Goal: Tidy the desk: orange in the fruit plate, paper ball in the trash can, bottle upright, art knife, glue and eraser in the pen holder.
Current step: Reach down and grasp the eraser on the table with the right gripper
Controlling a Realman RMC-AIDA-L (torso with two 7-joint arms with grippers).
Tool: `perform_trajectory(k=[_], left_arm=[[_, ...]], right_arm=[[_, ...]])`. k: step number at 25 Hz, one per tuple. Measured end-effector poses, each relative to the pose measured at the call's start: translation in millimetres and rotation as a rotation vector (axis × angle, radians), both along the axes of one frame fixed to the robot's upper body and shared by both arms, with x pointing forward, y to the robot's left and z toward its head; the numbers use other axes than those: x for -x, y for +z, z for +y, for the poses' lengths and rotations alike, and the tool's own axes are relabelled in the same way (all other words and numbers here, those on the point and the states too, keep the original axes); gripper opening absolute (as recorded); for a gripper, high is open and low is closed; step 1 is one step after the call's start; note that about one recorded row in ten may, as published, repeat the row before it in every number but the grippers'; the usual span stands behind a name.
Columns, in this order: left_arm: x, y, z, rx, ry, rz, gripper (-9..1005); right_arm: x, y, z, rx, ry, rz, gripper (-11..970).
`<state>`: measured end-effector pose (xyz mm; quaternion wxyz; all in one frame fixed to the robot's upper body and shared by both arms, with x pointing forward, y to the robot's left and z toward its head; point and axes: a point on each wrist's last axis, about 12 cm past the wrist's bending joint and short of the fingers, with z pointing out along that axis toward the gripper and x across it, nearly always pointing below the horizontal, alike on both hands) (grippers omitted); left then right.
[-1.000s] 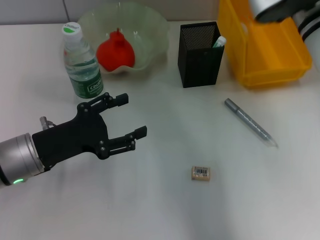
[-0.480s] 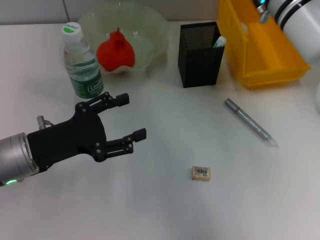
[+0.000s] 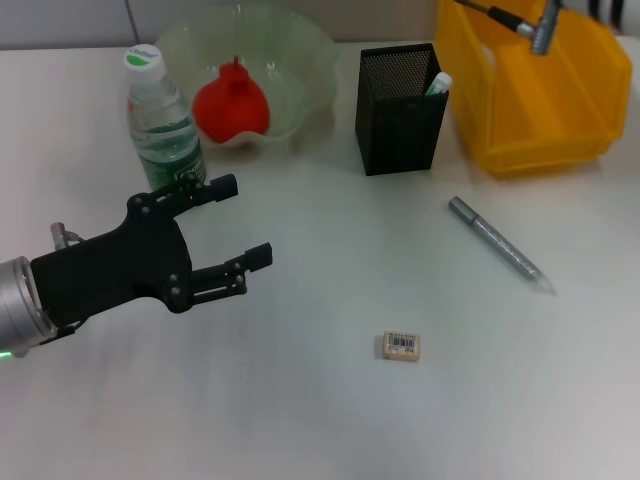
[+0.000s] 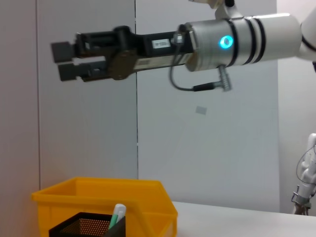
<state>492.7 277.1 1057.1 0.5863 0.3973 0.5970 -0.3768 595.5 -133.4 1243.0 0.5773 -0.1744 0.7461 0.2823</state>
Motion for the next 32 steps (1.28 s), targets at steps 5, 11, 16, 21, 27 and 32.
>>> perform_trajectory(k=[5, 11, 16, 21, 27, 32], left_arm=[[-0.6, 0.8, 2.3, -0.003, 0.004, -0.002, 838], [-3.3, 4.9, 9.8, -0.027, -0.025, 0.042, 838], [-3.3, 5.6, 13.9, -0.066, -0.068, 0.127, 838], [-5.5, 6.5, 14.0, -0.102, -0.103, 0.179, 838], [-8.9, 8.1, 13.7, -0.118, -0.11, 0.201, 838], [-12.0, 9.3, 11.9, -0.124, -0.116, 0.207, 838]], right_arm=[[0.6, 15.8, -12.9, 0.034, 0.161, 0.061, 651], [-1.5, 7.5, -32.2, 0.189, 0.441, 0.242, 651], [-1.0, -6.9, -47.6, 0.285, 0.628, 0.381, 646], [3.0, -27.4, -57.3, 0.442, 0.756, 0.435, 643], [9.0, -69.0, -52.8, 0.6, 0.851, 0.474, 643], [13.2, -89.8, -44.4, 0.703, 0.879, 0.454, 644]])
